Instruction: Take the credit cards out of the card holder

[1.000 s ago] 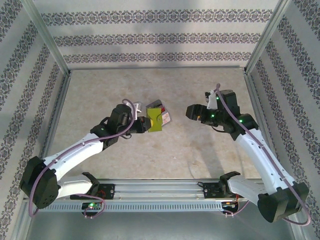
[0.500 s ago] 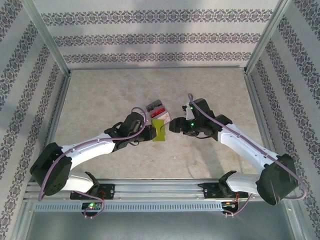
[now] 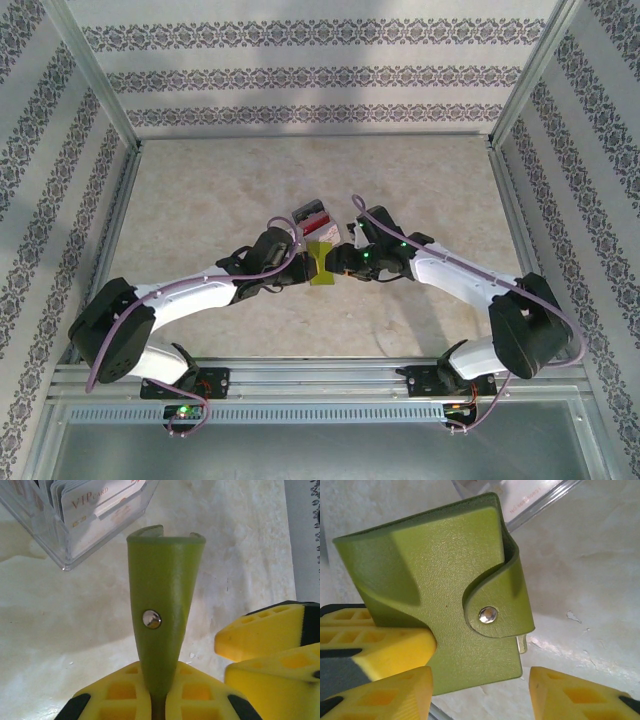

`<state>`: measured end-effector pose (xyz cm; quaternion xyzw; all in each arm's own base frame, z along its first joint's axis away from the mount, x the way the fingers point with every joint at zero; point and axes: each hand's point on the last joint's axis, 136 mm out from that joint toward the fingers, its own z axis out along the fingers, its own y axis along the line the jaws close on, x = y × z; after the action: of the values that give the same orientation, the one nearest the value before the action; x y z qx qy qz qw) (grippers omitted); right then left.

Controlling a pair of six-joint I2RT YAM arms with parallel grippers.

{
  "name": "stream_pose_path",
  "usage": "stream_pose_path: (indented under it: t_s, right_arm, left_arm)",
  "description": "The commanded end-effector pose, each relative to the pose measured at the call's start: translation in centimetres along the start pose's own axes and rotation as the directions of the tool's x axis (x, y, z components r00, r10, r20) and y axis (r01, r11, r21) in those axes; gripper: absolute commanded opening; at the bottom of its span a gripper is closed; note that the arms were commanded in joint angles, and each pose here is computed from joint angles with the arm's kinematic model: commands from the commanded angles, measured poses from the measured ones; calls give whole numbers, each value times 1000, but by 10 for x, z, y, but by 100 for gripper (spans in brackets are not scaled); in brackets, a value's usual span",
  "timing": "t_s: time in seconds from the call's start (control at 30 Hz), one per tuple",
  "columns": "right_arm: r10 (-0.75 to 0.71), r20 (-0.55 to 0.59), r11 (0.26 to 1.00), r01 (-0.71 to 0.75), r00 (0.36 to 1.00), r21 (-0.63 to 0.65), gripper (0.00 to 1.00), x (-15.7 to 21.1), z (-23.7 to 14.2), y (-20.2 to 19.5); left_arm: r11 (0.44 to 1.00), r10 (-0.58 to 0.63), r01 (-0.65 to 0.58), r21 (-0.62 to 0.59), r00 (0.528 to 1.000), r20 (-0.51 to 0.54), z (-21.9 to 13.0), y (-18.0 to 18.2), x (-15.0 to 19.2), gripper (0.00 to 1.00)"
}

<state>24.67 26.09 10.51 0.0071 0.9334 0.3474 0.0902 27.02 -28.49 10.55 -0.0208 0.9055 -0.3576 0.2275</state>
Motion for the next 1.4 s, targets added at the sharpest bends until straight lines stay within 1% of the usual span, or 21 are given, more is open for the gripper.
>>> stream_pose_path:
  t_s: [0.0,0.1,0.4,0.73,1.0,1.37]
  right_arm:
    - [-21,30,1000,22,999,-8,52,-12,2,10]
    - [-27,31,1000,27,999,0,49,-14,7,9]
    - [-42,41,998,40,998,43,47,-19,18,0]
    - [-48,27,993,45,998,107,40,-19,29,-18]
    - [-50,13,982,47,999,184,36,-15,34,-38]
    - [-53,-5,959,52,999,279,32,-9,32,-60]
  left_arm:
    - [997,12,-13,70,1000,22,2,-22,-7,0]
    - [997,17,-19,73,1000,17,3,-23,-6,0]
    - [996,33,-34,81,999,16,4,-27,-5,0]
    - [994,46,-49,95,998,32,2,-35,-6,0]
    - [994,49,-53,100,998,42,0,-38,-8,0]
    - [995,54,-58,82,997,51,-4,-35,-9,0]
